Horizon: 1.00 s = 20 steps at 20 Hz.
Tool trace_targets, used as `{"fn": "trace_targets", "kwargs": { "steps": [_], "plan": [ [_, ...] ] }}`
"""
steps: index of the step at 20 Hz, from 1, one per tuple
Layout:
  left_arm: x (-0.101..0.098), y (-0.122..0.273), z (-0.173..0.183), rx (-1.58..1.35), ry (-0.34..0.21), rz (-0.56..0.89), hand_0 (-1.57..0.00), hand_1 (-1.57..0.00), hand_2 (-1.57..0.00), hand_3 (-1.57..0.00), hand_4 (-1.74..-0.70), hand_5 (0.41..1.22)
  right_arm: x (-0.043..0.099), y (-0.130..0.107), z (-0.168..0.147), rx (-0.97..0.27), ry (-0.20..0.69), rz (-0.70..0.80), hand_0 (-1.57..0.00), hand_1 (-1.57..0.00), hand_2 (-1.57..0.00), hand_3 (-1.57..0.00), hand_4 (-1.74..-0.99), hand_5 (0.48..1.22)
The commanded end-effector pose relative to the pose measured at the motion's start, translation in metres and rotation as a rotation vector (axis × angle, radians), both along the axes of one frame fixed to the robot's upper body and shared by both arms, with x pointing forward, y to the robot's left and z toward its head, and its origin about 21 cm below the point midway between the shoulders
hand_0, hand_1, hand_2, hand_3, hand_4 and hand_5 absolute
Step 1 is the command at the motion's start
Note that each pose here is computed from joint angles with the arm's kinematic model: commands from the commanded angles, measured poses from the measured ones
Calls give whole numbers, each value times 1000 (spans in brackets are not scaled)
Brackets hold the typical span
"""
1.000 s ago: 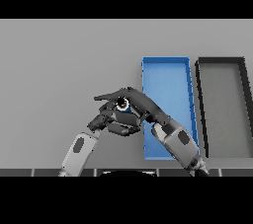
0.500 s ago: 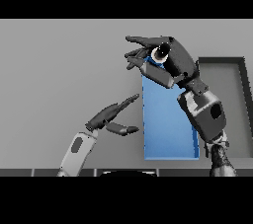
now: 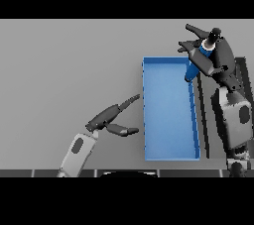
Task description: Pick up the blue pipe and place it into the blue bin.
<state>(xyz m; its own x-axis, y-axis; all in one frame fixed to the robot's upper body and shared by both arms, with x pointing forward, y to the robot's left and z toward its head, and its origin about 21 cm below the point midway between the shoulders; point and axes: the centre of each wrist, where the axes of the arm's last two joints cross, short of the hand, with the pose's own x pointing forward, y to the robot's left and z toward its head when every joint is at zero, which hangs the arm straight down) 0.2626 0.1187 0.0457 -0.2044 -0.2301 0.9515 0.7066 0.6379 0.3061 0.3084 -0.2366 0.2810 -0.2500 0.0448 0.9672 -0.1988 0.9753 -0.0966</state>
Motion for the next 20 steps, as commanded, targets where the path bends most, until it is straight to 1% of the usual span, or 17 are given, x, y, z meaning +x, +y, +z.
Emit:
{"fn": "trace_targets", "kwargs": {
  "steps": [1, 2, 3, 4, 6, 7, 9, 11, 12, 13, 14, 15, 17, 18, 19, 20],
  "plan": [
    [-1, 0, 0, -5, -5, -7, 1, 1, 1, 1, -865, 419, -5, -5, -11, -7, 26, -6, -1571, -1571, -1571, -1571, -1741, 1221],
    [-1, 0, -1, -12, -4, -8, 1, 1, 1, 1, -866, 420, -9, -9, -22, -1, 62, -30, -1571, -1571, -1571, -1571, -1741, 1221],
    [-3, 3, -2, -20, -2, -10, 1, 1, 1, 1, -870, 421, -15, -13, -34, -9, 93, -49, -1571, -1571, -1571, -1571, -1741, 1221],
    [-1, 1, -1, -22, 12, -10, 1, 1, 1, 1, -875, 422, -20, -17, -45, -9, 129, -63, -1571, -1571, -1571, -1571, -1741, 1221],
    [-5, 5, -1, -37, -1, -6, 1, 1, 1, 1, -878, 423, -32, -24, -68, 17, 205, -115, -1571, -1571, -1571, -1571, -1741, 1221],
    [-7, 2, 0, -35, 12, -10, 1, 1, 1, 1, -879, 425, -39, -25, -79, 24, 242, -140, -1571, -1571, -1571, -1571, -1741, 1221],
    [-7, 2, -3, -17, 26, 2, 1, 1, 1, 1, -880, 428, -47, -28, -94, 14, 309, -199, -1571, -1571, -1571, -1571, -1741, 1221],
    [-11, 6, -3, -28, 15, -3, 1, 1, 1, 1, -884, 425, -56, -29, -109, -6, 386, -268, -1571, -1571, -1571, -1571, -1741, 1221],
    [-9, 2, -2, -21, 23, -5, 1, 1, 1, 1, -887, 423, -59, -28, -115, -11, 418, -293, -1571, -1571, -1571, -1508, -1741, 1221],
    [-9, 3, 0, -23, 12, -3, 1, 1, 1, 1, -888, 422, -60, -25, -122, -8, 458, -312, -1571, -1571, -1571, -1521, -1741, 1221],
    [-9, 3, -1, -16, 19, -3, 1, 1, 1, 1, -887, 420, -61, -21, -128, -19, 489, -326, -1571, -1571, -1571, -1255, -1741, 1221],
    [-10, 4, 0, -20, 9, -8, 1, 1, 1, 1, -886, 420, -60, -23, -133, -50, 522, -356, -1571, -1571, -1571, -1127, -1741, 1221],
    [-12, 2, -1, -21, 9, -9, 1, 1, 1, 1, -883, 421, -64, -19, -146, -94, 599, -390, -1571, -1571, -1571, -908, -1741, 1221],
    [-12, -1, 1, -18, 14, -7, 1, 1, 1, 1, -883, 421, -62, -21, -152, -104, 637, -417, -1571, -1548, -1571, -847, -1741, 1221],
    [-11, -1, 2, -16, 15, -7, 1, 1, 1, 1, -882, 421, -62, -21, -154, -114, 655, -417, -1465, -1336, -1339, -788, -1678, 1221],
    [-11, 0, 2, -13, 15, -6, 1, 1, 1, 1, -881, 422, -62, -21, -156, -124, 679, -421, -1172, -1069, -1071, -630, -1592, 1221]
  ]
}}
